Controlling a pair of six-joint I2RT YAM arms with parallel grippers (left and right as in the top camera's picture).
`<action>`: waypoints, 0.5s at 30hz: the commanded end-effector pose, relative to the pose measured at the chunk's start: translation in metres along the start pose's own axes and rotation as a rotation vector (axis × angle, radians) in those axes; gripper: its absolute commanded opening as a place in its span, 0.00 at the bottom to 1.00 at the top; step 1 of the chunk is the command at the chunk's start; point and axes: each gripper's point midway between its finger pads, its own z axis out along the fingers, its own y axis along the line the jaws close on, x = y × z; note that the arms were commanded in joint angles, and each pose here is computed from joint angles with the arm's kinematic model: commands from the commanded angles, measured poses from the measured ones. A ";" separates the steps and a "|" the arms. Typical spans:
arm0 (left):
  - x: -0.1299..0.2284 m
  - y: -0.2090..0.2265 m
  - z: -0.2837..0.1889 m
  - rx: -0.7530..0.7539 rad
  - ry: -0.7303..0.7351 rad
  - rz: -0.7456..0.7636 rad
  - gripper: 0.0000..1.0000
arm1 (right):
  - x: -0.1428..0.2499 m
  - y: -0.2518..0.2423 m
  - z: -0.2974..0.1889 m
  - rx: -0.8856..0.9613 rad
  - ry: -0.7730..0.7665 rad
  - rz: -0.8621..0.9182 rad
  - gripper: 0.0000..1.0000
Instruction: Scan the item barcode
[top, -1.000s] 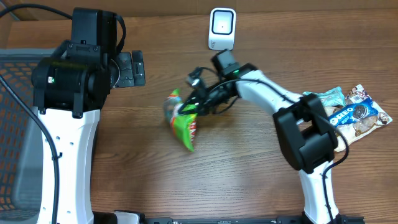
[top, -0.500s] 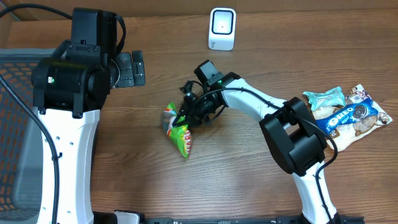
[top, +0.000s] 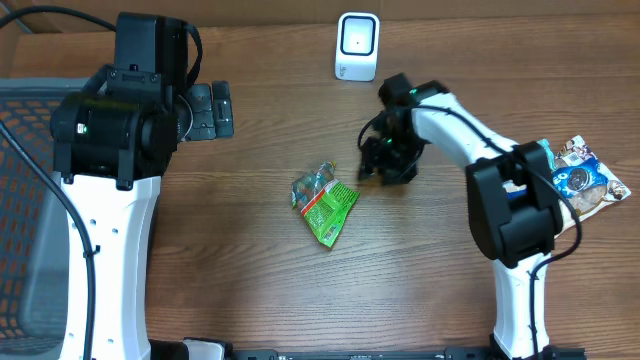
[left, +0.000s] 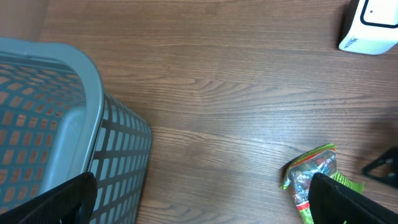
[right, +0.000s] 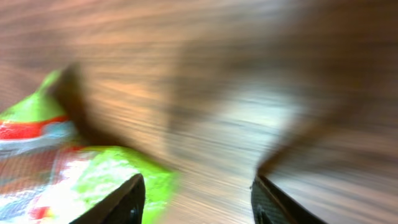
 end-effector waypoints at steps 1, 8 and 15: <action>-0.003 0.003 0.000 -0.015 -0.007 0.018 1.00 | -0.025 -0.031 -0.062 0.265 -0.205 -0.035 0.60; -0.003 0.003 0.001 -0.015 -0.004 0.018 1.00 | 0.012 0.076 -0.092 -0.087 -0.167 -0.333 0.37; -0.003 0.003 0.001 -0.015 -0.004 0.019 1.00 | 0.029 0.114 -0.062 -0.129 -0.143 -0.374 0.04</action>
